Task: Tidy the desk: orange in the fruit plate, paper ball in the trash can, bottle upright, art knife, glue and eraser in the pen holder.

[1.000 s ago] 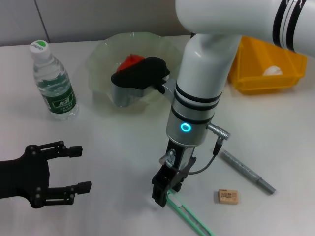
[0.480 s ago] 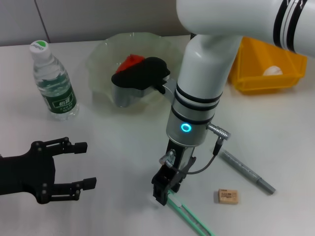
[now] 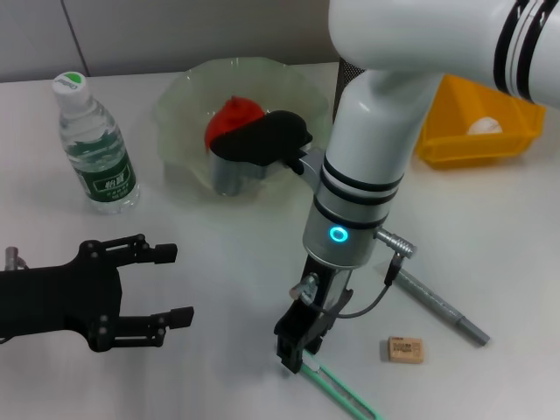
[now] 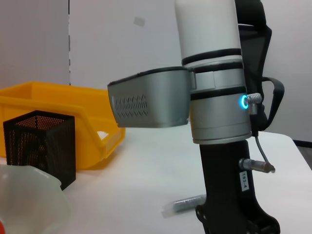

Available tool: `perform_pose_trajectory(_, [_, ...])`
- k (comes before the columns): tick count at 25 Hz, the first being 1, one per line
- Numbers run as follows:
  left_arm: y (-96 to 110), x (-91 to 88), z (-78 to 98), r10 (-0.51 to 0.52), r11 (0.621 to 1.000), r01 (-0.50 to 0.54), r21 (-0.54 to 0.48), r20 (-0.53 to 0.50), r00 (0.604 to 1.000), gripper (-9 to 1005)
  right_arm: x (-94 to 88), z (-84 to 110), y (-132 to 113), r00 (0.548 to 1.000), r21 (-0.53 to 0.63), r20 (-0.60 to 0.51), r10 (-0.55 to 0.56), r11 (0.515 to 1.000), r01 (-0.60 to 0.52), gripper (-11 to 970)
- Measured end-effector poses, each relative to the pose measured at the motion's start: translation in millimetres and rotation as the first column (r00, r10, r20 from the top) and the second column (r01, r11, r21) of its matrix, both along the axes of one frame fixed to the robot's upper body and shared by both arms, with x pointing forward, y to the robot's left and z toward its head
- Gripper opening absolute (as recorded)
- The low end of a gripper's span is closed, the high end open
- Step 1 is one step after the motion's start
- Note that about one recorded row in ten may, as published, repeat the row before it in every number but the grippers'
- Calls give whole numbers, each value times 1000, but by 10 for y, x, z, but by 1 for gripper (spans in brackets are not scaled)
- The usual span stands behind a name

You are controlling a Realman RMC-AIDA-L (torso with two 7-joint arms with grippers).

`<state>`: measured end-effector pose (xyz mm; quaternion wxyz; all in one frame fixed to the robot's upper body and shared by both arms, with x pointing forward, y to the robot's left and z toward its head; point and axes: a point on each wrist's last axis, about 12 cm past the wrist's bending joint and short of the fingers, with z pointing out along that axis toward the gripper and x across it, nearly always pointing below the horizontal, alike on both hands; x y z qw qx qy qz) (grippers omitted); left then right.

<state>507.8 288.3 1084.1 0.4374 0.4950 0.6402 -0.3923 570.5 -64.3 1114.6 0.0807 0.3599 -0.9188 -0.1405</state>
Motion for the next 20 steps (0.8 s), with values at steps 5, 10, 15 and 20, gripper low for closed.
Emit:
perform_pose_trajectory(5, [-37, 10, -4, -2, 1000, 2, -4, 2, 1000, 814, -10, -6, -3, 1000, 8, 0, 16, 1000, -16, 325])
perform_pose_trajectory(10, [-41, 8, -11, 1, 1000, -1, -3, 1, 1000, 814, -12, 2, 9, 999, 20, 10, 49, 999, -49, 311])
perform_pose_trajectory(15, [-12, 6, -12, 13, 1000, -13, -1, 2, 1000, 814, -23, -1, -7, 999, 37, -2, 52, 998, -52, 266])
perform_pose_trajectory(20, [-3, 16, -18, 24, 1000, -24, 4, 4, 1000, 814, -31, 55, -53, 998, 82, -29, 62, 995, -59, 175])
